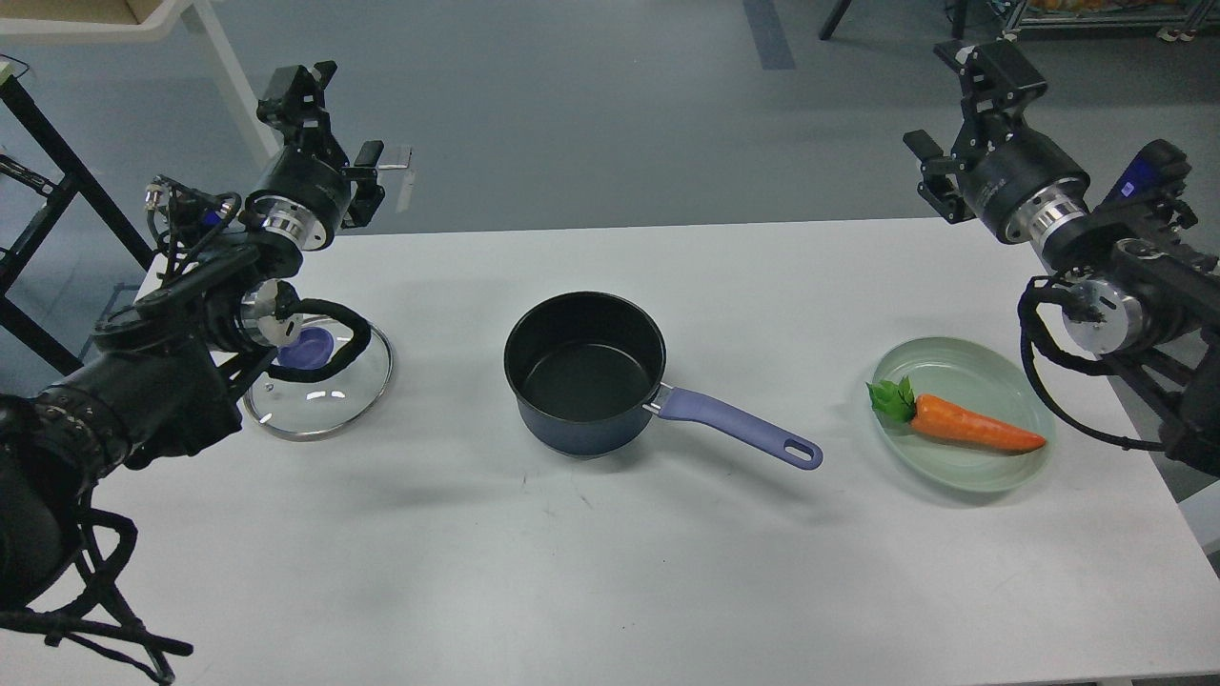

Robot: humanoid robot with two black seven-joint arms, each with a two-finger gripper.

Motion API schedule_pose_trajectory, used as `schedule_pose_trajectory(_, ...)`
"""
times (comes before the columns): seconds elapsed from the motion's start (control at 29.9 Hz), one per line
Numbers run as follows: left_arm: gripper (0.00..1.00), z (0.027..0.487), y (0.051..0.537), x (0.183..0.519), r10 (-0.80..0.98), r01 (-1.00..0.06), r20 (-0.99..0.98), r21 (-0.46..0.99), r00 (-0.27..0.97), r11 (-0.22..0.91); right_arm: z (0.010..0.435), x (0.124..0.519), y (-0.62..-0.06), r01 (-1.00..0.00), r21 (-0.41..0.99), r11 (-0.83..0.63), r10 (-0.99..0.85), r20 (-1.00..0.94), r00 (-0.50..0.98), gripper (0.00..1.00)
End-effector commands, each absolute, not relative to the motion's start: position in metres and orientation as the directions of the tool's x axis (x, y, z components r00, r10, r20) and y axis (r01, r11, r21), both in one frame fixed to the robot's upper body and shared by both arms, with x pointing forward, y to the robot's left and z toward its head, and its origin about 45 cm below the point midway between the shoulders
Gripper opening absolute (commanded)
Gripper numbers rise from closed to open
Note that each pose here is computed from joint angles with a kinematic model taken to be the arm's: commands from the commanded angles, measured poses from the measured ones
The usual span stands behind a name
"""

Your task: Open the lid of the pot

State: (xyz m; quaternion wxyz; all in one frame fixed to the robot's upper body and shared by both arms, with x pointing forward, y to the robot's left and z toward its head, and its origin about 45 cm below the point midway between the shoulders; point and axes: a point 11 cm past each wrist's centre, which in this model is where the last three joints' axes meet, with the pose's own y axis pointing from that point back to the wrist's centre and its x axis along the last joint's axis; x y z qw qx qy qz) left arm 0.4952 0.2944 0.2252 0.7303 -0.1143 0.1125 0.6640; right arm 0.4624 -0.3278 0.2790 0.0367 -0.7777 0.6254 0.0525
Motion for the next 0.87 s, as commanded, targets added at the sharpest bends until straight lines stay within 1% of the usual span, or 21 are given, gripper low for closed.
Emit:
schedule_pose_trajectory(0.0,0.99,0.214,0.296,0.49,0.913,-0.998,-0.404,0.0,0.062,0.067,0.264,0.46,-0.337,-0.99,0.025,-0.139,-0.935,-0.331,0.123,0.99)
schedule_pose_trajectory(0.17,0.99,0.201,0.301,0.483,0.868,-0.999,-0.495,0.021,0.016,0.03,0.242,0.46,-0.352,-0.998,0.052,-0.028,-0.851,-0.524,-0.003,0.99)
schedule_pose_trajectory(0.23,0.99,0.2,0.299,0.481,0.852,-0.999,-0.523,0.015,0.029,0.042,0.233,0.46,-0.357,-0.998,0.063,0.016,-0.799,-0.599,-0.051,0.99)
schedule_pose_trajectory(0.33,0.99,0.196,0.292,0.477,0.84,-0.997,-0.54,0.016,0.05,0.07,0.221,0.458,-0.35,-0.998,0.056,0.025,-0.728,-0.683,-0.056,0.99)
schedule_pose_trajectory(0.57,0.99,0.193,0.293,0.474,0.844,-0.997,-0.534,0.027,0.044,0.069,0.215,0.458,-0.341,-0.998,0.053,0.018,-0.702,-0.71,-0.05,1.0)
schedule_pose_trajectory(0.84,0.99,0.197,0.314,0.474,0.856,-0.999,-0.516,0.018,0.031,0.048,0.211,0.457,-0.35,-0.997,0.062,0.04,-0.708,-0.703,-0.072,1.0)
